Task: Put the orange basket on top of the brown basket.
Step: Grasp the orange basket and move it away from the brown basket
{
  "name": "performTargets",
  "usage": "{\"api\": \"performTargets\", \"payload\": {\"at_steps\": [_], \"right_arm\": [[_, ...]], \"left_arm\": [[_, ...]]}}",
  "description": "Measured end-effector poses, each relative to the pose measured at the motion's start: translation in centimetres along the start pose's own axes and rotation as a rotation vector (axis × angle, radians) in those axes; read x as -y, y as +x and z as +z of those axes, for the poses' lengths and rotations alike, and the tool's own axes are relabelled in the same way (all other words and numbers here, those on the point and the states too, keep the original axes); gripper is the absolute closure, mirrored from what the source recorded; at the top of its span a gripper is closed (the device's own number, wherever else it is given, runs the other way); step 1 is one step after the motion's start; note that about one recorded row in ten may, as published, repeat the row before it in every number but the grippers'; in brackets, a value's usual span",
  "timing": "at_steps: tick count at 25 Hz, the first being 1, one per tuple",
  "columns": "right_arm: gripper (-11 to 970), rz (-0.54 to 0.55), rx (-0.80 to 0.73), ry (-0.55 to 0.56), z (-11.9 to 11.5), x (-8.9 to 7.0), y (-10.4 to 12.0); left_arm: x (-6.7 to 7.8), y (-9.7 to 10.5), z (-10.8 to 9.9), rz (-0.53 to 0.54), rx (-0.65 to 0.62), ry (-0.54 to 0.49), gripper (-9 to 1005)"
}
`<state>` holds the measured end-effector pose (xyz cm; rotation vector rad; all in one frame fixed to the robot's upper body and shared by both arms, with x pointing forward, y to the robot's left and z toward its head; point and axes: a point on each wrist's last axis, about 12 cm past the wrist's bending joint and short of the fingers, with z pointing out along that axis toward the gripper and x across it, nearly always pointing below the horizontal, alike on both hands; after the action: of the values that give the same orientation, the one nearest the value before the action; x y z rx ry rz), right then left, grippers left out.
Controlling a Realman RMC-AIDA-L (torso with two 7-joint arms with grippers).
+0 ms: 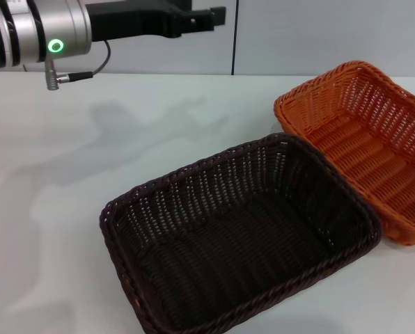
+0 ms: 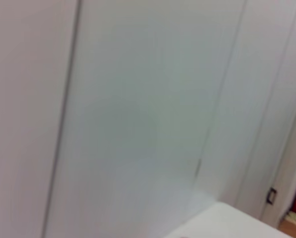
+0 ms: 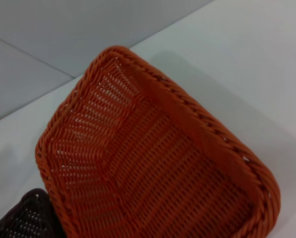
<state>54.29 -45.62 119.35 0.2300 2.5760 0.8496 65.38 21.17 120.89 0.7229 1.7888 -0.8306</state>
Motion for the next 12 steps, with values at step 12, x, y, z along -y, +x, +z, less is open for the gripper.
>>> {"api": "performTargets", "payload": {"at_steps": [12], "right_arm": [[129, 0.033, 0.000, -0.002, 2.6, 0.8, 0.6]], "left_arm": [[-0.7, 0.9, -0.3, -0.028, 0.062, -0.035, 183]]}}
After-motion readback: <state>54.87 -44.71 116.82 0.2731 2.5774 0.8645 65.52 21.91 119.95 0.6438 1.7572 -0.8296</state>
